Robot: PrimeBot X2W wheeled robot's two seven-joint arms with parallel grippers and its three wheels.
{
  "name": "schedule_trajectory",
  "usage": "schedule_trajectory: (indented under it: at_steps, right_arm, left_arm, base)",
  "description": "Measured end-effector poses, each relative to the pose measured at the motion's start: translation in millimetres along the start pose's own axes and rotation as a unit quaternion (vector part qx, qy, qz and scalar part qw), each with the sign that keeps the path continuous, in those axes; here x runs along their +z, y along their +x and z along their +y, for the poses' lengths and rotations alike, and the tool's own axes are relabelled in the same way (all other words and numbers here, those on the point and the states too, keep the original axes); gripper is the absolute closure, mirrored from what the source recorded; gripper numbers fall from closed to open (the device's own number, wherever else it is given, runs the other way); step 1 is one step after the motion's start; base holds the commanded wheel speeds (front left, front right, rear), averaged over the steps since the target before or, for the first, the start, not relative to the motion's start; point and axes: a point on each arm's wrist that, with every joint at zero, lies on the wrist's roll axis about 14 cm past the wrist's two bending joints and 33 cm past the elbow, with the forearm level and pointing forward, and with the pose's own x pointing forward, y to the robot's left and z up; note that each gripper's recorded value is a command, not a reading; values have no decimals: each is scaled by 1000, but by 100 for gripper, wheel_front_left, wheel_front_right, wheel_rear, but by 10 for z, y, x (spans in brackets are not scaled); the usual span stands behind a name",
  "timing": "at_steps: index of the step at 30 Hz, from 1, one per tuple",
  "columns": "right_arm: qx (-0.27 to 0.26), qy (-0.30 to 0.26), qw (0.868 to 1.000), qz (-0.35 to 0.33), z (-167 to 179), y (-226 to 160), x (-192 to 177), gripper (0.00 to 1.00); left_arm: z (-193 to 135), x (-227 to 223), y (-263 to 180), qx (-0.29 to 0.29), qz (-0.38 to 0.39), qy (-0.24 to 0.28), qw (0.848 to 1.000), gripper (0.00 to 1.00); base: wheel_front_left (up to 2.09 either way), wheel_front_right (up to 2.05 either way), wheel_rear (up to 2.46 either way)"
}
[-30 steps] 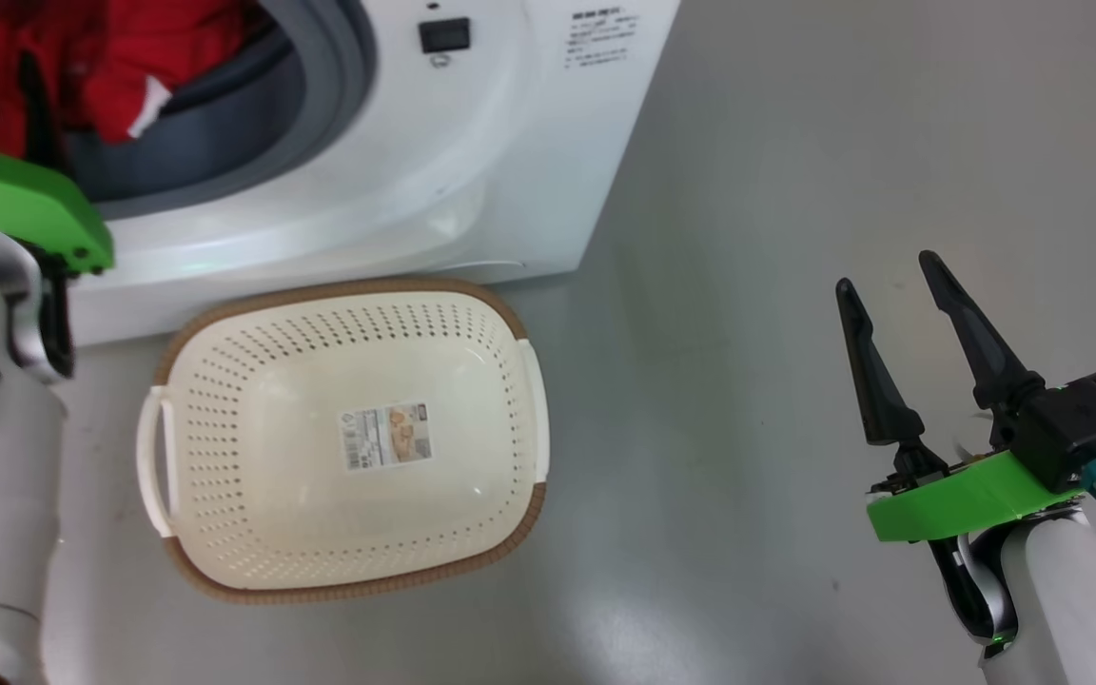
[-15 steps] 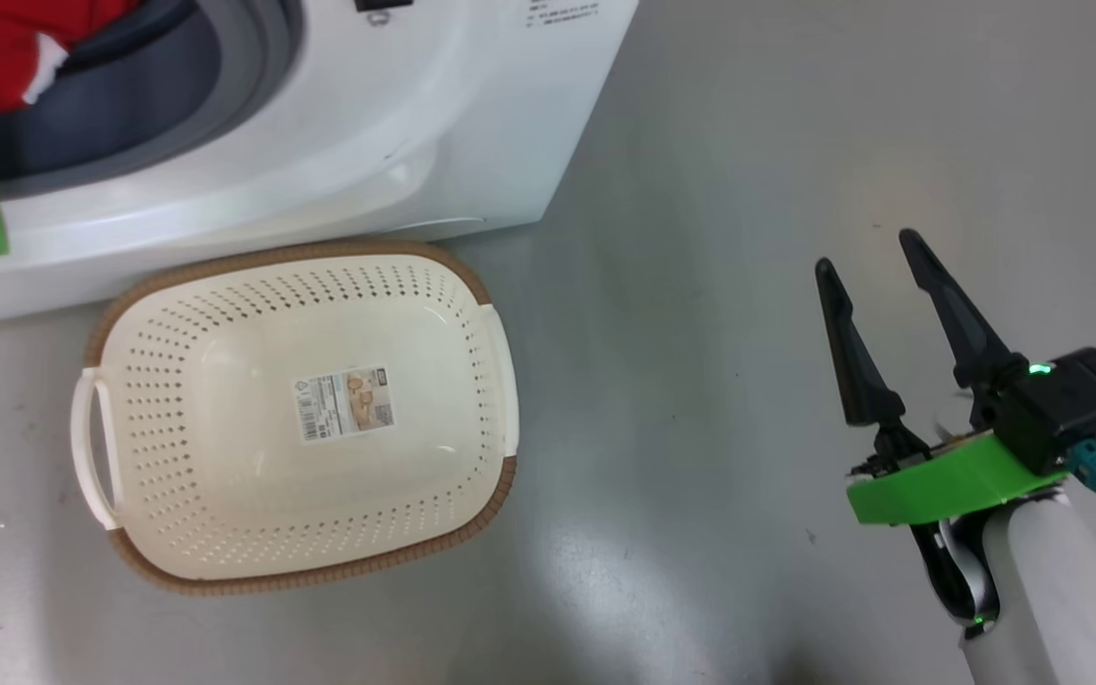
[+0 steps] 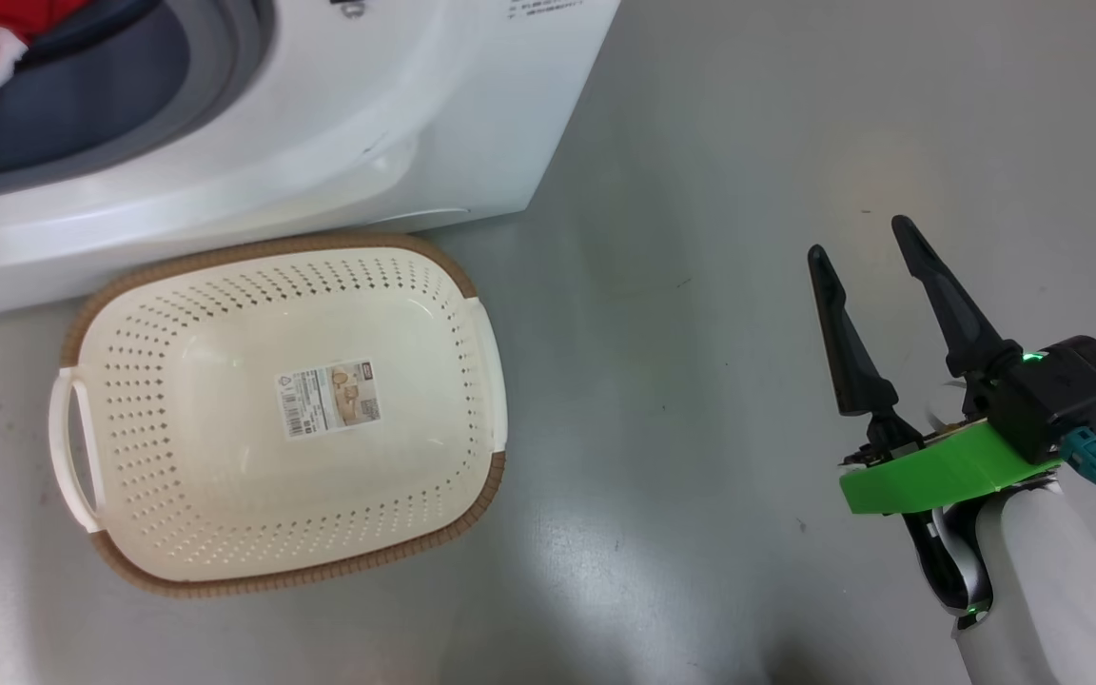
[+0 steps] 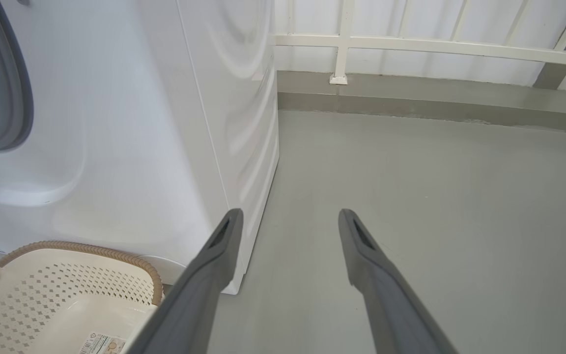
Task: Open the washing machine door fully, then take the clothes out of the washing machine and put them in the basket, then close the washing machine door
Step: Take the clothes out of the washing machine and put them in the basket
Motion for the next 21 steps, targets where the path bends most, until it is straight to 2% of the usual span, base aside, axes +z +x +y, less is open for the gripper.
schedule_trajectory:
  at_steps: [13,21]
  right_arm:
    - [8,1,1000,-9,53,10,80,0]
    - [15,-1,1000,-23,97,2,195,0]
  left_arm:
    - [79,267,-180,-2,-89,-109,990,100]
    - [203,538,-395,0,-152,-132,980,100]
  base:
    - [0,0,0]
    - [0,0,0]
